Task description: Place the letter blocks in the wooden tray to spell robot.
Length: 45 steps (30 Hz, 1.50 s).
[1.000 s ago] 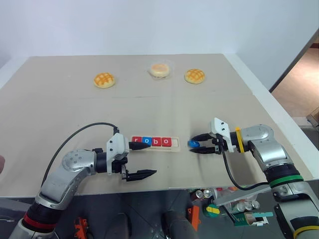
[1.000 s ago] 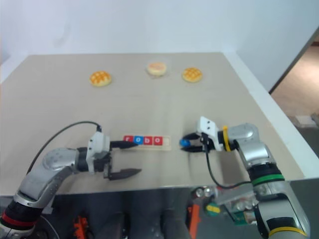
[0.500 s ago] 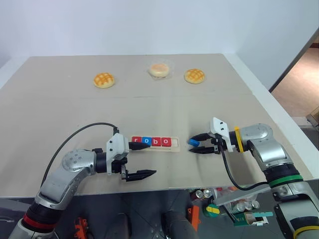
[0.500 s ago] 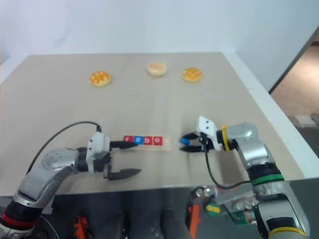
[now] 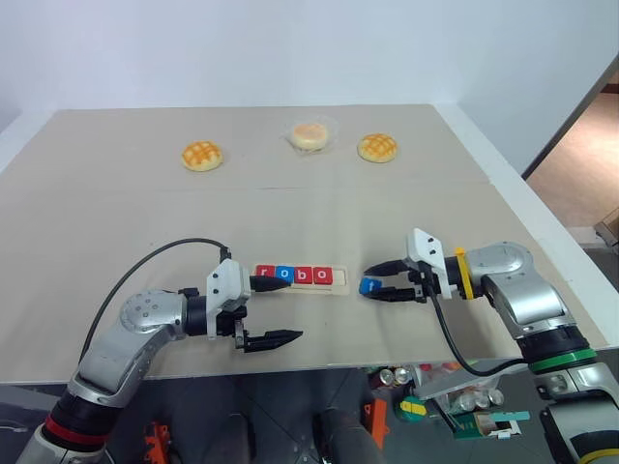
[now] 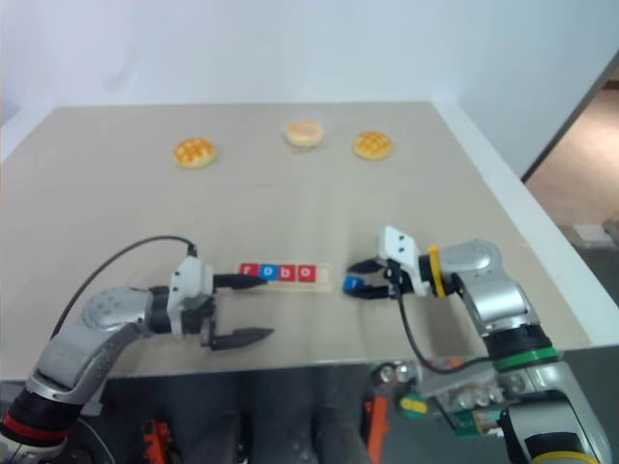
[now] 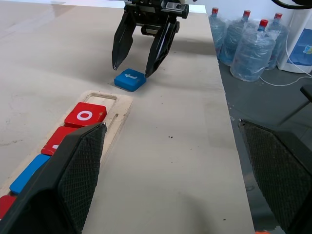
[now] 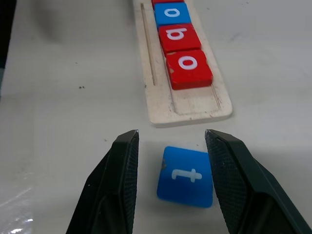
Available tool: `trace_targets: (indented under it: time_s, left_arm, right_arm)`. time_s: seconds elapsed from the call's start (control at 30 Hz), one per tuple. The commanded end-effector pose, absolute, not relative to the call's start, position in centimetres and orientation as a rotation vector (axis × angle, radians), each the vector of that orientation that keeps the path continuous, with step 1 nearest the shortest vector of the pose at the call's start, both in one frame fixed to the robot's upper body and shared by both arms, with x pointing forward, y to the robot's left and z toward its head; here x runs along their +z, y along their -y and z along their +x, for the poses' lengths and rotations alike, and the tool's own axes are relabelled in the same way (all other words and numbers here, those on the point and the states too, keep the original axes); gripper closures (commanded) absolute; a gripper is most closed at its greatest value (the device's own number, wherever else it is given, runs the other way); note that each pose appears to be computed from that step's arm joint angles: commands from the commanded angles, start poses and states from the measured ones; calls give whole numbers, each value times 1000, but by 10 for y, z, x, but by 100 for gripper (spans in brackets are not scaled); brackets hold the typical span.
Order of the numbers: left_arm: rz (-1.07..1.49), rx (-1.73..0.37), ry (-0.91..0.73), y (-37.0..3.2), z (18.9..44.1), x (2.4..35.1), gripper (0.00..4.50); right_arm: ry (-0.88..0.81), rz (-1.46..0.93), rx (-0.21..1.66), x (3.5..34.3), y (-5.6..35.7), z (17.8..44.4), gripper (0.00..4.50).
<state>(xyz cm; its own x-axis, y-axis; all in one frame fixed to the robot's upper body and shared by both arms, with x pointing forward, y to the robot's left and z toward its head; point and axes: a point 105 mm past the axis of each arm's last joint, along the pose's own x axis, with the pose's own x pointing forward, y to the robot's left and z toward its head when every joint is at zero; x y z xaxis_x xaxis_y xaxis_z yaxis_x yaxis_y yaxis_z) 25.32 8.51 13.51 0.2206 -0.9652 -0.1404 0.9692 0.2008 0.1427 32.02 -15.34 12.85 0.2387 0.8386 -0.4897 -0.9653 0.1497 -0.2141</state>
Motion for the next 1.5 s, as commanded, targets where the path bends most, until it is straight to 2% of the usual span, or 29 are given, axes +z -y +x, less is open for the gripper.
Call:
trace_targets:
  time_s: [0.03, 1.07, 1.1, 1.5]
  left_arm:
    - [244, -1350, 6, -87, 253, 141, 0]
    - [243, -1350, 18, -87, 252, 142, 0]
    - [244, -1349, 18, -87, 253, 142, 0]
    - [246, -1355, 19, -86, 254, 142, 0]
  right_arm:
    - [-251, -538, 1232, 136, 168, 330, 230]
    - [-323, -494, 1136, 110, 170, 327, 230]
    - [-322, -473, 1128, 110, 169, 327, 256]
    - [-326, -424, 1127, 110, 167, 322, 256]
